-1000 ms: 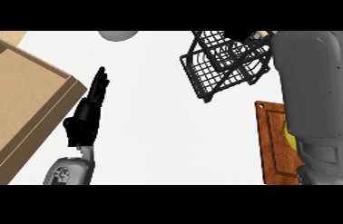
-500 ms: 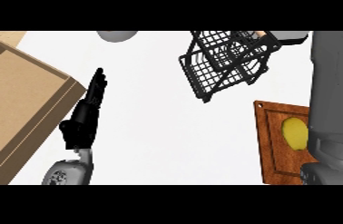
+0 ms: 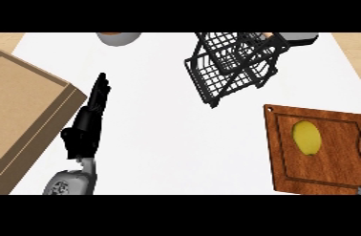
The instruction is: Pick the tomato from the cutting board and place it in the tiered basket
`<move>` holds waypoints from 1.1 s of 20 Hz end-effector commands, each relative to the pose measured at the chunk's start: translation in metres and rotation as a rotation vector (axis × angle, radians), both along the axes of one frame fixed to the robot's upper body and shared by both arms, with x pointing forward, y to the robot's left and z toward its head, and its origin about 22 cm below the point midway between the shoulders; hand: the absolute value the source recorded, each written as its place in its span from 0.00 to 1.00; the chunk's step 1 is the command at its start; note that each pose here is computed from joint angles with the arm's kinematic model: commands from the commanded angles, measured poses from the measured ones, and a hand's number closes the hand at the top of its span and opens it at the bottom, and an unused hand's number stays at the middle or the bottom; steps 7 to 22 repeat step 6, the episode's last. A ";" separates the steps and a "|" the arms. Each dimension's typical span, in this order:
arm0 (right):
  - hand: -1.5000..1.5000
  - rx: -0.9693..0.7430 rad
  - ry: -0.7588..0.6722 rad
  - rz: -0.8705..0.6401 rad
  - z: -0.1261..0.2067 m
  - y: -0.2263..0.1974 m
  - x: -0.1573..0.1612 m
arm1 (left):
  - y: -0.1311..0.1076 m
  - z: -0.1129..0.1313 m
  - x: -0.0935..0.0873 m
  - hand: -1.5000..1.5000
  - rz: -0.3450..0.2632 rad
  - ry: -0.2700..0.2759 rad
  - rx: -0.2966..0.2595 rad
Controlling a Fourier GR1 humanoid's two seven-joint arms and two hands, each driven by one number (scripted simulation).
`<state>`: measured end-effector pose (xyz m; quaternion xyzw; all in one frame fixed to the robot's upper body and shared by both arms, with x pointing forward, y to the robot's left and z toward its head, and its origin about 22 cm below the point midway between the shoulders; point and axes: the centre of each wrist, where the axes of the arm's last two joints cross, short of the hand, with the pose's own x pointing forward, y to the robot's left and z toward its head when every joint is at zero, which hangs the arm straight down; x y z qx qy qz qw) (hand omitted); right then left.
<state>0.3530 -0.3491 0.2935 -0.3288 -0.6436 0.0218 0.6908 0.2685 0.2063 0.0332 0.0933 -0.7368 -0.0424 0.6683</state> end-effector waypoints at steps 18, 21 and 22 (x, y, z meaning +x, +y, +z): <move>0.00 0.094 -0.053 0.014 -0.029 -0.142 -0.099 | -0.009 0.001 -0.003 0.50 0.009 -0.015 0.009; 0.00 0.094 -0.053 0.014 -0.029 -0.142 -0.099 | -0.009 0.001 -0.003 0.50 0.009 -0.015 0.009; 0.00 0.094 -0.053 0.014 -0.029 -0.142 -0.099 | -0.009 0.001 -0.003 0.50 0.009 -0.015 0.009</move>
